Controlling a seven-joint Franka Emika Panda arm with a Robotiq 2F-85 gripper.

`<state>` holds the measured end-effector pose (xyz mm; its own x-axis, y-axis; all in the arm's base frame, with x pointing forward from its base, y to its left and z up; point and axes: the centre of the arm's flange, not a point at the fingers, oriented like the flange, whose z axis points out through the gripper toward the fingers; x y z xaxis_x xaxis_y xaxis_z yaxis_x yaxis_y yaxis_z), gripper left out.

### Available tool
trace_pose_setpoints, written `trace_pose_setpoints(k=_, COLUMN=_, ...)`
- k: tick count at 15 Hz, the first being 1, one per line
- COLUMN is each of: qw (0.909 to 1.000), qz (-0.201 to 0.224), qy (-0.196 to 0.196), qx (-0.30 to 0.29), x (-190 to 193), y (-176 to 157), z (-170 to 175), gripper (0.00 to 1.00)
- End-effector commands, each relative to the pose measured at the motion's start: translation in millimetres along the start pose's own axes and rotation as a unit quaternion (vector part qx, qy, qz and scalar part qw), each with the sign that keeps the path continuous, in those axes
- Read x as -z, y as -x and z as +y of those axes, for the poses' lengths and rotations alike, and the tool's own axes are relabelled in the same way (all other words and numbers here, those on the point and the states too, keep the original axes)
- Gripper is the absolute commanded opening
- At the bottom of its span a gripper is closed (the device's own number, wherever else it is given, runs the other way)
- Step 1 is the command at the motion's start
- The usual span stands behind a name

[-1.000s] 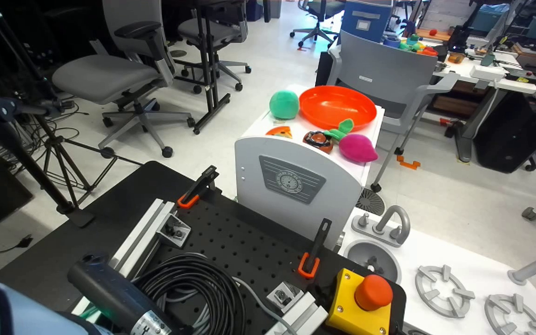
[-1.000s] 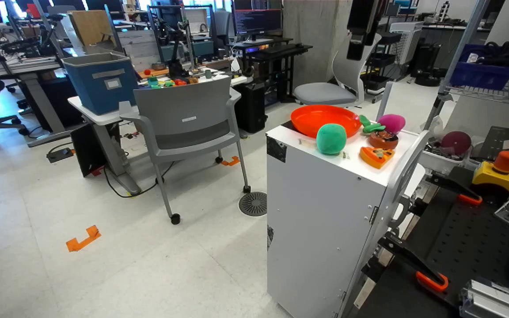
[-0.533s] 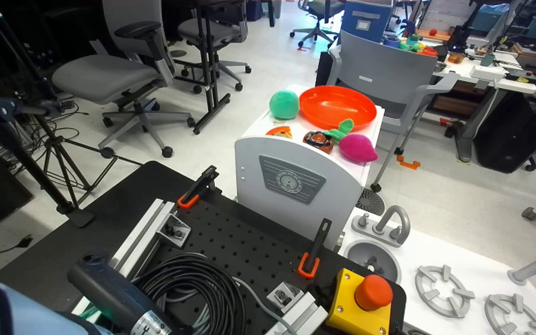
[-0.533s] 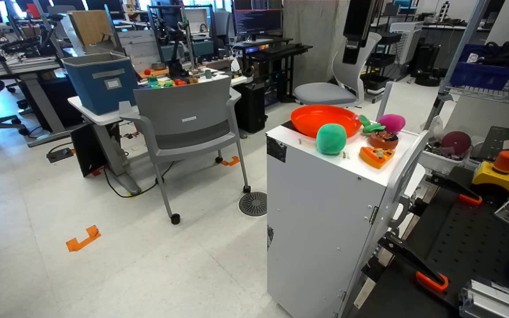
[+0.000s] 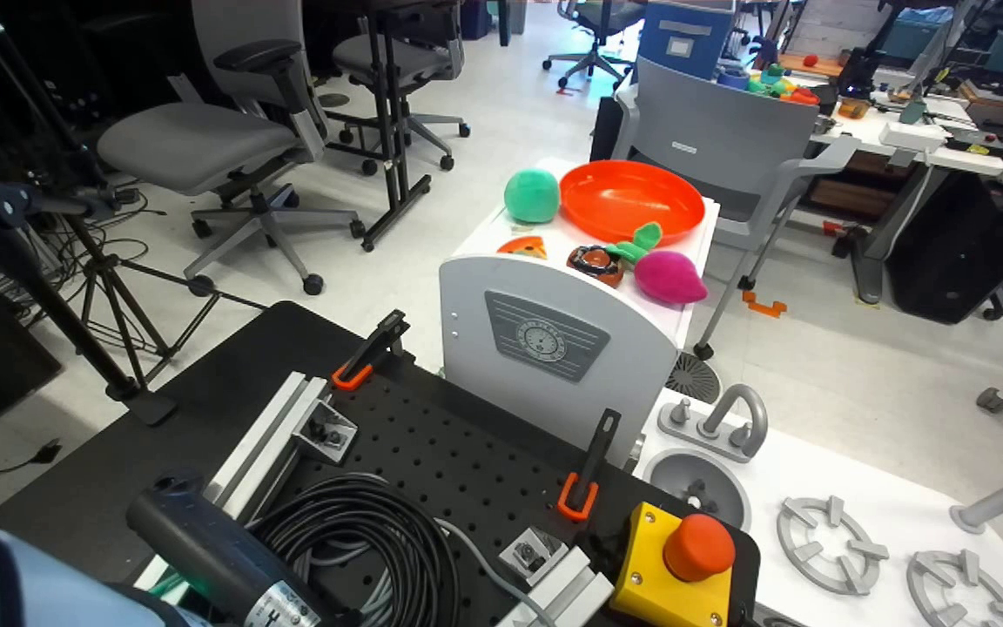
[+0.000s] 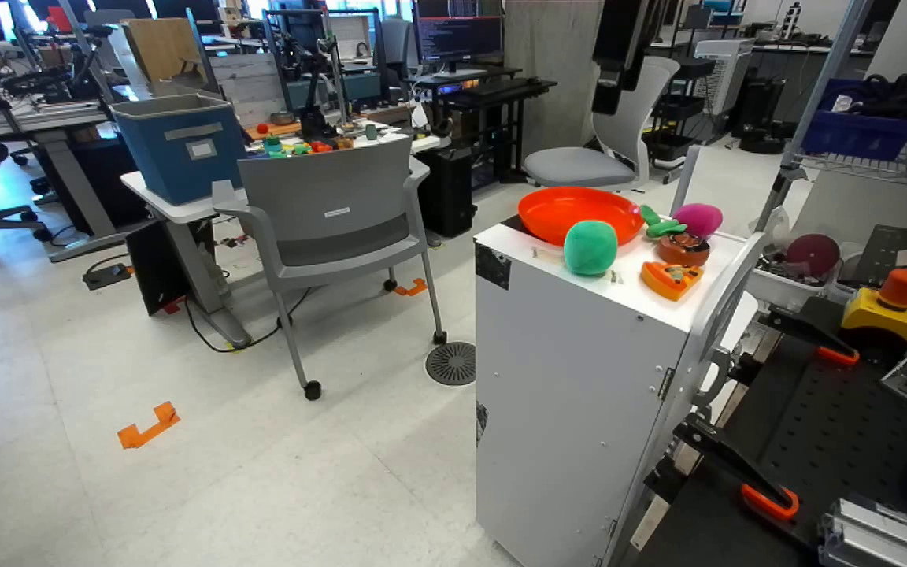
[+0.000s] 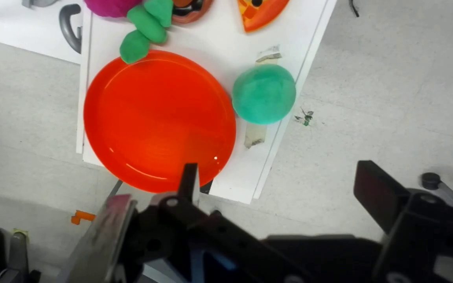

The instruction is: Put the green object on the orange plate

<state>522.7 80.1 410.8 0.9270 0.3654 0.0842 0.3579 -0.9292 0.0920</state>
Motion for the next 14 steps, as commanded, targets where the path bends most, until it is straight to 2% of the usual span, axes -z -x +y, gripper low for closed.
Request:
trace_pose_setpoints(k=1, qw=0.9984, qz=0.005, qy=-0.054, qx=-0.015, x=2.1, y=-11.4, z=12.9, gripper=1.00)
trace_pose_setpoints(k=6, qw=0.9973, qz=-0.007, qy=-0.065, qx=-0.032, x=-3.1, y=-14.5, z=22.7, gripper=1.00)
trace_pose_setpoints(k=14, qw=0.9945, qz=-0.070, qy=-0.068, qx=-0.036, x=-23.9, y=-19.1, z=25.7, gripper=1.00)
